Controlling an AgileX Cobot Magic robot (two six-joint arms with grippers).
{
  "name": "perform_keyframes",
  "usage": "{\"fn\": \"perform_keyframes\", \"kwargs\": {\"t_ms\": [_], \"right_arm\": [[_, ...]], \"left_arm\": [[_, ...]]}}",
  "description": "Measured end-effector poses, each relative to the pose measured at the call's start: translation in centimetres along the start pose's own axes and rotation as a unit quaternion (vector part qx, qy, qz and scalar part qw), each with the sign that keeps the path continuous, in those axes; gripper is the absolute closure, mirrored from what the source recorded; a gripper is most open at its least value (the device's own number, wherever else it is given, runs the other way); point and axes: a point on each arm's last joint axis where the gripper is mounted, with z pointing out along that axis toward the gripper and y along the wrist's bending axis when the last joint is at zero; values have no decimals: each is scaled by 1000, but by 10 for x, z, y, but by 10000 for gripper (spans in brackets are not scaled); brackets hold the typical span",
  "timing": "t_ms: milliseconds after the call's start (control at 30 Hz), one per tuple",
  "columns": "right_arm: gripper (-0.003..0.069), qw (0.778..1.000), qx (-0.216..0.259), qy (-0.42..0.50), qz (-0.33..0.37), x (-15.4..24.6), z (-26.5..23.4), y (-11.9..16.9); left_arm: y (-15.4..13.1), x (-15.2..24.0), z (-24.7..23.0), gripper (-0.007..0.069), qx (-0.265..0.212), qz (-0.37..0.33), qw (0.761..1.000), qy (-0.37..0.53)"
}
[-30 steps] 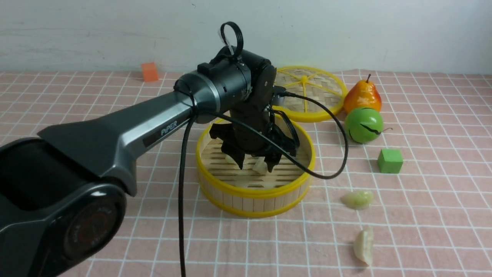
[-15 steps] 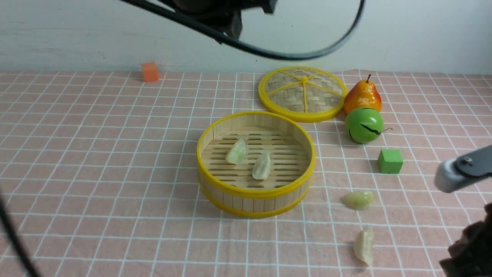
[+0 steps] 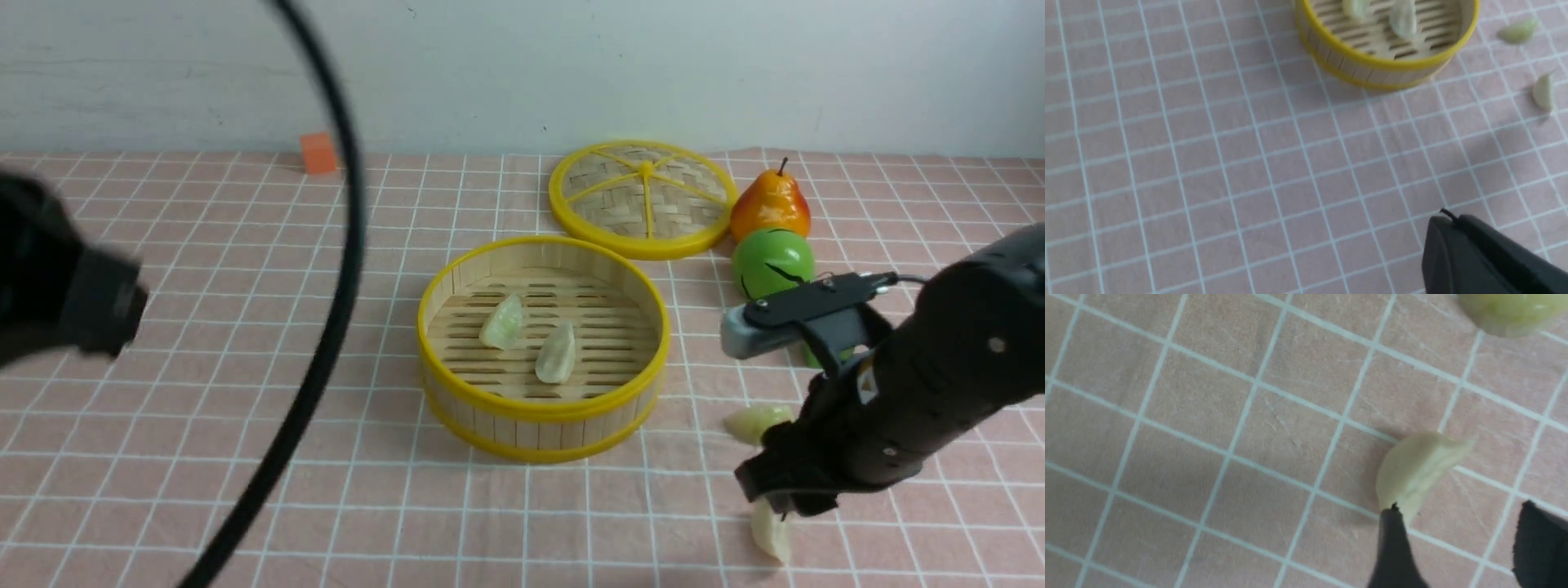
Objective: Put the dumplings into the steamer on the table with the pink tablecloth.
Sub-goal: 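Reach for and grasp a dumpling lying on the table beside the steamer, then place the dumpling in the bamboo steamer basket with the right gripper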
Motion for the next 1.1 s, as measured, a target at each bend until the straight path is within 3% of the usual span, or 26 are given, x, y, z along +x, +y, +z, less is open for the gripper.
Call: {"fn": "perform_keyframes", "kwargs": {"t_ms": [33,133,267,433,567,733,933,1100], "right_arm": [[213,1000,1,3,3,0,3,0],[85,1000,8,2,25,-5,29,0],[59,999,20,7,50,-8,52,-2],[144,997,25,26,70,-5,68,-2],[365,997,16,42,62,-5,66,1],[365,998,-1,65,10,-14,43,6],[365,997,-38,-4,-68,-79,-22,33],[365,994,-46,-61,-73,-126,-25,45]], "left_arm": [[1,3,-2,639,1,-2,1000,-3],[10,38,13,639,-4,-16,1000,15],[14,57,26,639,-7,-20,999,40],[14,63,28,639,1,-23,999,43],[15,66,24,639,4,-24,999,35],[16,67,21,639,6,-16,999,30],[15,64,21,639,11,-12,1000,13],[14,61,20,639,17,-2,1000,-6]]}}
